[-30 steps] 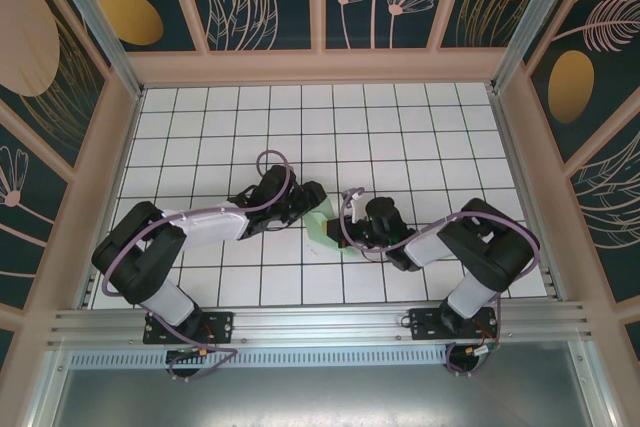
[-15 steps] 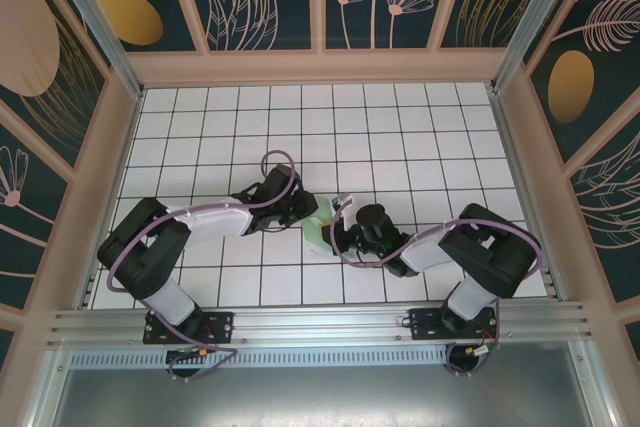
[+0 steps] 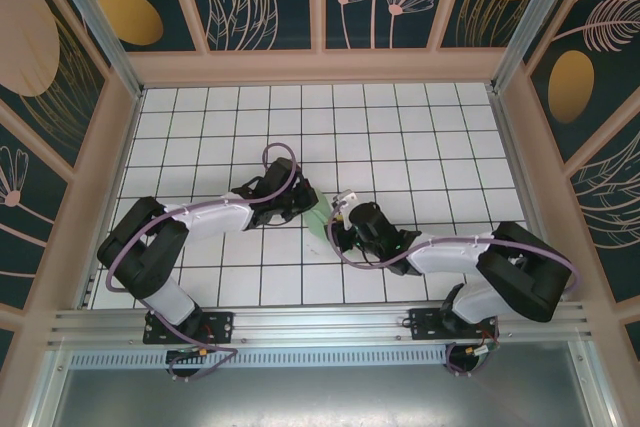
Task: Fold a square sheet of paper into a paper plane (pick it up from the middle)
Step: Fold the wing for the fifth time at the center of the table.
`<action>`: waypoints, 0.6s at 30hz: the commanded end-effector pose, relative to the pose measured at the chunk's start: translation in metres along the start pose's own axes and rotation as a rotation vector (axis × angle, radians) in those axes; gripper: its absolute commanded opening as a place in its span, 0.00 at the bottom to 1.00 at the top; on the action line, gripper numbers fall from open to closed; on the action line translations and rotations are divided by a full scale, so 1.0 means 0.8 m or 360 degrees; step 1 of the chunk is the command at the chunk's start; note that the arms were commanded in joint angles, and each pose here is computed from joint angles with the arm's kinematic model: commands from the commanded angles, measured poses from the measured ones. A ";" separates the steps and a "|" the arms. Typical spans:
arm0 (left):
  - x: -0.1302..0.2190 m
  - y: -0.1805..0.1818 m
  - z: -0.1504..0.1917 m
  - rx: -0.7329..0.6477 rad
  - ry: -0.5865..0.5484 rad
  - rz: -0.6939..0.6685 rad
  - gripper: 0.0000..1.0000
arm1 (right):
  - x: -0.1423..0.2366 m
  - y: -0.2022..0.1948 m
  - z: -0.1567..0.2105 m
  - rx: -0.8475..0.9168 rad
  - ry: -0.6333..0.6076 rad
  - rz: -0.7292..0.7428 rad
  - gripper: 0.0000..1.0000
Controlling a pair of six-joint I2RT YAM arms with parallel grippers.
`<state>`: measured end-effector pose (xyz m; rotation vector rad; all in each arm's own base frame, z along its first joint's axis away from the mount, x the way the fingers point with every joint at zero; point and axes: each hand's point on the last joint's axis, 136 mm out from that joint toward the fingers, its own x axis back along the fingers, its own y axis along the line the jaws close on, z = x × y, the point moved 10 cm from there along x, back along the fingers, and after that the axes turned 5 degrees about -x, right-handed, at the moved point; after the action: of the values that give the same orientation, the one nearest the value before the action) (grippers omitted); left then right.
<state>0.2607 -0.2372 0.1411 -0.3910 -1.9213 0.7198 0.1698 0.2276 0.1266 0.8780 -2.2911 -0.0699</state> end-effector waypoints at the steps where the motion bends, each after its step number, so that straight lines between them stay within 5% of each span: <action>1: 0.000 -0.004 -0.006 -0.0008 0.0000 -0.0012 0.00 | 0.006 -0.006 0.006 0.0094 0.0150 0.0169 0.25; 10: 0.000 -0.011 -0.010 -0.0008 0.0003 0.0027 0.05 | -0.001 -0.002 -0.012 0.0102 0.0098 0.0225 0.00; 18: 0.025 -0.026 -0.029 -0.0027 -0.0134 0.0019 0.58 | 0.017 -0.019 -0.029 0.0121 -0.0025 0.0564 0.00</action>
<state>0.2689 -0.2405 0.1544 -0.4001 -1.9443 0.7250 0.1794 0.2196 0.1326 0.6419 -2.3467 0.1176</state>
